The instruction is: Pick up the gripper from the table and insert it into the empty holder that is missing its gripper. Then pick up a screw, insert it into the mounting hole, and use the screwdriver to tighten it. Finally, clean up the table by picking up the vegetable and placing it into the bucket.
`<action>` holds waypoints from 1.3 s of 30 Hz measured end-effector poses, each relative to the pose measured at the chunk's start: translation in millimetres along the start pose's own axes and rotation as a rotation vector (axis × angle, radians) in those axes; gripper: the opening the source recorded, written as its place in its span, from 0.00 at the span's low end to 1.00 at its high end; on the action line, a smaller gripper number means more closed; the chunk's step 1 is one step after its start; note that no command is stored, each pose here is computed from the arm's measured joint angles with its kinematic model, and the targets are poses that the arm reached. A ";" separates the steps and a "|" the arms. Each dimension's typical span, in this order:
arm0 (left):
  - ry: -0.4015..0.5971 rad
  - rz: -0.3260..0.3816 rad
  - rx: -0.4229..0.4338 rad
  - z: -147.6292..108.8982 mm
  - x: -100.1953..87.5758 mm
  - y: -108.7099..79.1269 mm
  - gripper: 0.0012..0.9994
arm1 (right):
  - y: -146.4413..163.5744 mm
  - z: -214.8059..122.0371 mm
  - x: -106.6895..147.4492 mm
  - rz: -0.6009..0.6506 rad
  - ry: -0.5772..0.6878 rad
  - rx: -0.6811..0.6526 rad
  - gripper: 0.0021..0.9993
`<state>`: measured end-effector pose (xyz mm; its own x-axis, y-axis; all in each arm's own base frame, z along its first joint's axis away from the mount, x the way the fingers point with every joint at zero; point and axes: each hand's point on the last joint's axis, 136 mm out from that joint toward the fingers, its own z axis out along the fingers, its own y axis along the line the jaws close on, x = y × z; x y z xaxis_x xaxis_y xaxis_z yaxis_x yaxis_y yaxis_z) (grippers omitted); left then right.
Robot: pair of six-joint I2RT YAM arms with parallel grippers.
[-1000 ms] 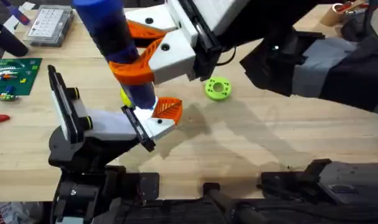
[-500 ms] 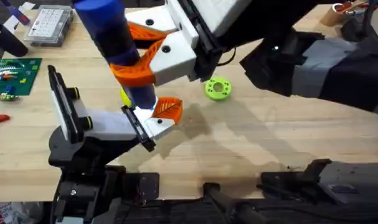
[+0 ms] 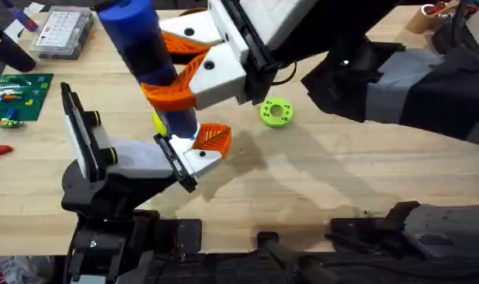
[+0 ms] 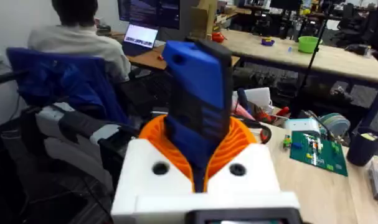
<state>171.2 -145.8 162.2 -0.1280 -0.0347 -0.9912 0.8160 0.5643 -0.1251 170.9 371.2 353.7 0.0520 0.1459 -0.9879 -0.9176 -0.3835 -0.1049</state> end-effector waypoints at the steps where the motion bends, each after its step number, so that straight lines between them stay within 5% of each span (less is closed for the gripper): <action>1: 0.000 0.000 0.000 0.0 0.0 0.0 0.01 | 0.2 -0.1 1.1 0.000 0.001 0.000 0.04; 39: 0.000 -0.001 0.000 0.0 0.1 0.0 0.01 | 1.1 -1.0 7.9 -0.026 0.009 0.002 0.04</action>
<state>171.3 -145.8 162.1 -0.1286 -0.0348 -0.9911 0.8160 0.5643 -0.1257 170.8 371.0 345.7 0.0790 0.1479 -0.9858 -0.9166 -0.3781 -0.1302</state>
